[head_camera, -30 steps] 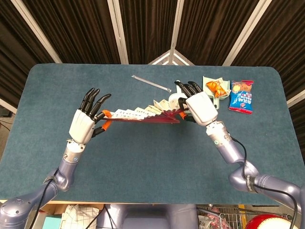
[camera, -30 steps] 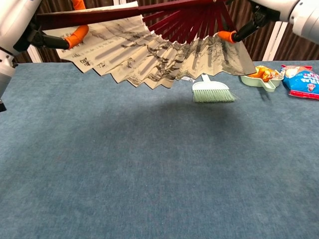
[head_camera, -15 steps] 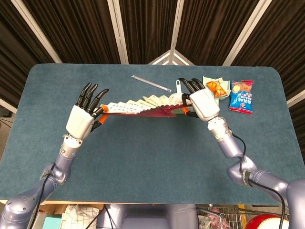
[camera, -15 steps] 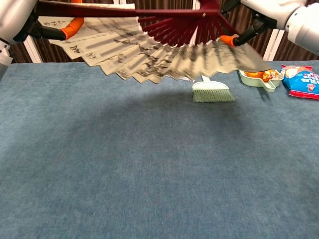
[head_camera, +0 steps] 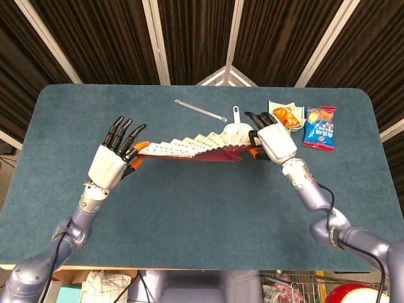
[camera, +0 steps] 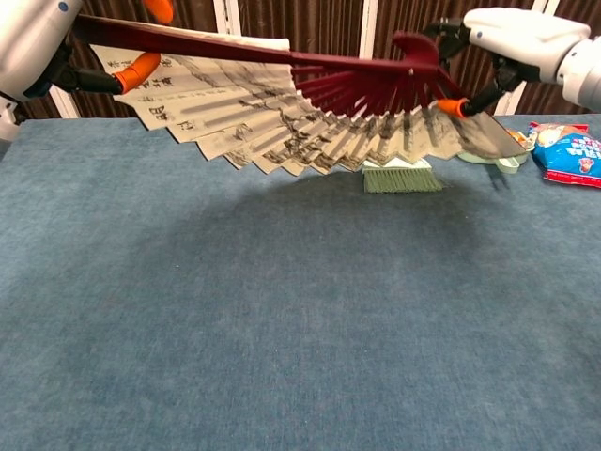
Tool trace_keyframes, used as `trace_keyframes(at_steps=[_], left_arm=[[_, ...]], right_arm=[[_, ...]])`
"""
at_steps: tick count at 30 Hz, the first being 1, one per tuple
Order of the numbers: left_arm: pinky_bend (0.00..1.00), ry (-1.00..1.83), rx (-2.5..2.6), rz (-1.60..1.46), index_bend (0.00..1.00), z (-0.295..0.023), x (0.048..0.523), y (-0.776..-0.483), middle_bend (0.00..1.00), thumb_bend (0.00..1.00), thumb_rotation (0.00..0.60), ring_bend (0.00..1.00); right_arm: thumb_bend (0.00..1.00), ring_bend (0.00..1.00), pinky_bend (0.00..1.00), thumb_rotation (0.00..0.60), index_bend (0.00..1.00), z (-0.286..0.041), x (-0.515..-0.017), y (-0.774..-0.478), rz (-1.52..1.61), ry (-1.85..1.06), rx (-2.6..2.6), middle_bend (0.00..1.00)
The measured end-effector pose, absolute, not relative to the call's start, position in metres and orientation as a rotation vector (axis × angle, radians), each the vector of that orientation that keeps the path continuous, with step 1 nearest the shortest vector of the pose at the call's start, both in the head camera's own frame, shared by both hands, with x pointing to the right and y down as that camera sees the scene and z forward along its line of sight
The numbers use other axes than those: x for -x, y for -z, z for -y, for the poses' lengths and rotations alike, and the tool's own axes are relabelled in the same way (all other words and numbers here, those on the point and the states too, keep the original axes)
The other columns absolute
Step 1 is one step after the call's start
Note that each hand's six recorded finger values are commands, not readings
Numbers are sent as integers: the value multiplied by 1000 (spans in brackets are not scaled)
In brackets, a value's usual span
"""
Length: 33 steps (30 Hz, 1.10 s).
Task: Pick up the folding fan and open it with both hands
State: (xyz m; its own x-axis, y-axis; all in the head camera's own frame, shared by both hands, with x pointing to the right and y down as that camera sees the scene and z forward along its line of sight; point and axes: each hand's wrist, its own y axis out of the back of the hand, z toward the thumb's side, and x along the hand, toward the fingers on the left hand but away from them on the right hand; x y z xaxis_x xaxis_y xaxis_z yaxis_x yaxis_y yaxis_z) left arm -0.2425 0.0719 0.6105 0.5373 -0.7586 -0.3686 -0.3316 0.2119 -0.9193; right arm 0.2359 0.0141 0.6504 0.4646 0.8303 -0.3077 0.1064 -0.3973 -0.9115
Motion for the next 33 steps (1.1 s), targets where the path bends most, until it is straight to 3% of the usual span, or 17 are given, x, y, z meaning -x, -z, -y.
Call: trace_keyframes(at_steps=[3, 8, 16, 33], left_arm=[[0, 343, 1385, -1026, 64, -76, 242, -605, 69, 487, 600, 0], [0, 295, 1399, -1043, 31, -78, 242, -596, 55, 487, 600, 0], [0, 261, 1438, -1065, 0, -84, 244, -588, 36, 487, 600, 0], [0, 287, 1507, -1184, 0, -85, 279, -570, 28, 469, 600, 0]], right_arm=[[376, 133, 97, 600, 284, -17, -239, -653, 746, -1051, 1802, 140], [282, 117, 87, 600, 166, -21, -246, -654, 661, -1128, 1761, 133], [190, 115, 87, 600, 85, -26, -264, -650, 698, -1177, 1732, 131], [190, 115, 86, 600, 76, -47, -295, -651, 669, -1213, 1669, 131]])
